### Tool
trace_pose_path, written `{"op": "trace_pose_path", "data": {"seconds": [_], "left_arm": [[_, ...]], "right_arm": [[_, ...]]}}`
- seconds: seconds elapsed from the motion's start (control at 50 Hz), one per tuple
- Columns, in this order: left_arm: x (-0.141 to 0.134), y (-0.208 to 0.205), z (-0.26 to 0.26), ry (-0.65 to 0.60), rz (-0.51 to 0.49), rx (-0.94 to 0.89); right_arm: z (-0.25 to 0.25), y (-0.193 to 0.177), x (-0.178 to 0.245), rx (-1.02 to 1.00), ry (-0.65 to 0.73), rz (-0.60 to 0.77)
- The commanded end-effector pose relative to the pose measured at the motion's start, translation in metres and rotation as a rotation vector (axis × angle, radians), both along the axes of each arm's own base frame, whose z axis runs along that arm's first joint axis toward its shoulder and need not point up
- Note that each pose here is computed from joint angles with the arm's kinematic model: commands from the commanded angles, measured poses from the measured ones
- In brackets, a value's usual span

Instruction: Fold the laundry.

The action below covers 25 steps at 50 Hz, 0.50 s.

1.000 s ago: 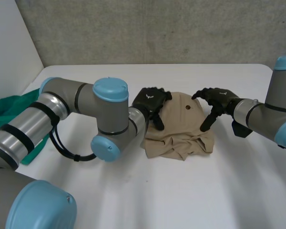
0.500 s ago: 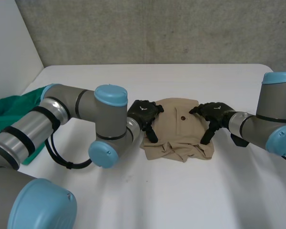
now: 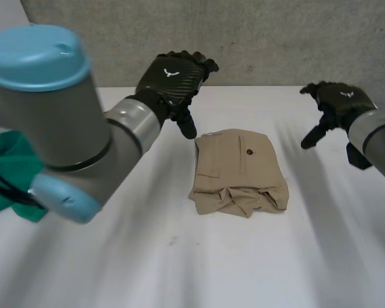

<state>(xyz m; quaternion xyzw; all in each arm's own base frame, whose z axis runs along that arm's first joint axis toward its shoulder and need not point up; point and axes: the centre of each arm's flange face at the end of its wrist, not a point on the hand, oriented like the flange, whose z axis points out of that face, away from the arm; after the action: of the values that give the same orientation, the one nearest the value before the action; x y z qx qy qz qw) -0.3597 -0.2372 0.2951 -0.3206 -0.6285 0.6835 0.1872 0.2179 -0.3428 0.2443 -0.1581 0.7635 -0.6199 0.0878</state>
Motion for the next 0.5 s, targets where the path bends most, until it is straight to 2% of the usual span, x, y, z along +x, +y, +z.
{"op": "trace_pose_path", "data": {"seconds": [0.02,0.12,0.22,0.5], "left_arm": [[0.024,0.038,0.005,0.038,-0.122,0.088],[0.042,0.053,0.0,0.099,-0.174,0.203],[0.051,0.06,-0.003,0.122,-0.176,0.238],[0.057,0.056,-0.02,0.114,-0.147,0.262]], "right_arm": [[-0.037,0.038,-0.007,0.199,-0.084,-0.023],[-0.061,0.056,-0.007,0.319,-0.142,0.029],[-0.076,0.065,-0.004,0.367,-0.186,0.057],[-0.119,0.04,0.003,0.381,-0.255,0.018]]}}
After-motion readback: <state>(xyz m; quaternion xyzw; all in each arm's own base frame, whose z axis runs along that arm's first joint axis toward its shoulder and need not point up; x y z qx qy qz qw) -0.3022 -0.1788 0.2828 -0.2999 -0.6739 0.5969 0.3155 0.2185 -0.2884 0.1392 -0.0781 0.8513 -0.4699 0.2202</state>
